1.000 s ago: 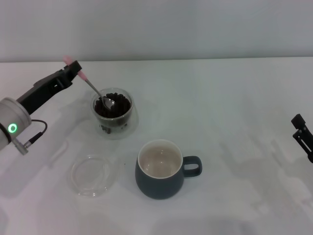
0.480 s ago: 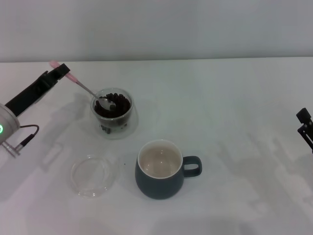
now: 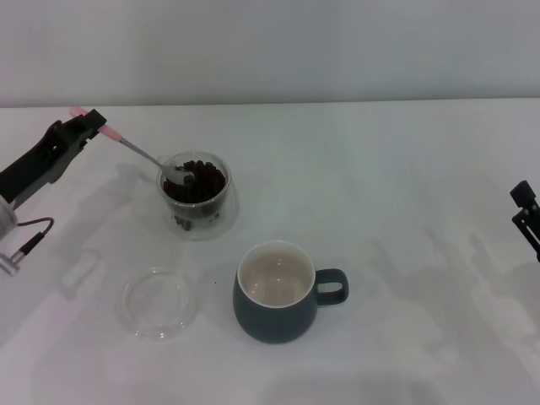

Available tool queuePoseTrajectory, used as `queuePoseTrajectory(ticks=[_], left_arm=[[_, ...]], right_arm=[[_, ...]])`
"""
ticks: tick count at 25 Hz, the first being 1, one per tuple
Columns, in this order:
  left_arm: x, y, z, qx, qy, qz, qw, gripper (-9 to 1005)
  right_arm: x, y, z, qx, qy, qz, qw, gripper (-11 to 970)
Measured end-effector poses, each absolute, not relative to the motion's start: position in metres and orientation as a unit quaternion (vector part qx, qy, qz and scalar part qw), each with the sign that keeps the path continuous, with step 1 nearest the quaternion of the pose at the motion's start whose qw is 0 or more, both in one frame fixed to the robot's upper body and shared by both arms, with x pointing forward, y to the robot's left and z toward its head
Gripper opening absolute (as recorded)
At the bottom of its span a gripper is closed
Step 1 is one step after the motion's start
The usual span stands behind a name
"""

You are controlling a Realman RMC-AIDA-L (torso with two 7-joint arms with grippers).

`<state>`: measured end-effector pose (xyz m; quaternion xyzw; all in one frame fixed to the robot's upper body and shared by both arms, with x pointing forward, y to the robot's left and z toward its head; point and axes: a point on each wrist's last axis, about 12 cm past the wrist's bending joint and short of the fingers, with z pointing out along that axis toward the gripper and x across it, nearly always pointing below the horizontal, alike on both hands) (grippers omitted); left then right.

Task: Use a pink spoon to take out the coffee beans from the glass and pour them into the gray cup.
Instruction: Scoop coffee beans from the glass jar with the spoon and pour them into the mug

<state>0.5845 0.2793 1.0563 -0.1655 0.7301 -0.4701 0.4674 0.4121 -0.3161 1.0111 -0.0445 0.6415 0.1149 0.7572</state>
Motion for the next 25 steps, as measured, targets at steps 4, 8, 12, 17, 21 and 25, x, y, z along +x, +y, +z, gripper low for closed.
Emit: queuePoseTrajectory(ticks=[4, 8, 12, 17, 21, 25], left_arm=[[0.579, 0.284, 1.057, -0.172, 0.722, -0.486, 0.462, 131], [0.575, 0.29, 1.055, -0.176, 0.722, -0.483, 0.463, 132], [0.573, 0.294, 1.054, -0.151, 0.729, -0.457, 0.486, 132], [0.574, 0.28, 1.053, -0.096, 0.734, -0.436, 0.512, 131], [0.578, 0.265, 1.054, -0.057, 0.737, -0.423, 0.524, 131], [0.582, 0.255, 1.055, -0.025, 0.738, -0.41, 0.535, 131]], right_arm=[[0.414, -0.315, 1.012, -0.045, 0.64, 0.117, 0.758, 844], [0.416, -0.314, 1.012, -0.046, 0.639, 0.119, 0.759, 844], [0.418, -0.312, 1.013, -0.048, 0.637, 0.122, 0.76, 844], [0.417, -0.311, 1.013, -0.049, 0.635, 0.125, 0.761, 844], [0.416, -0.31, 1.013, -0.046, 0.636, 0.127, 0.76, 844], [0.415, -0.31, 1.013, -0.045, 0.636, 0.127, 0.76, 844]])
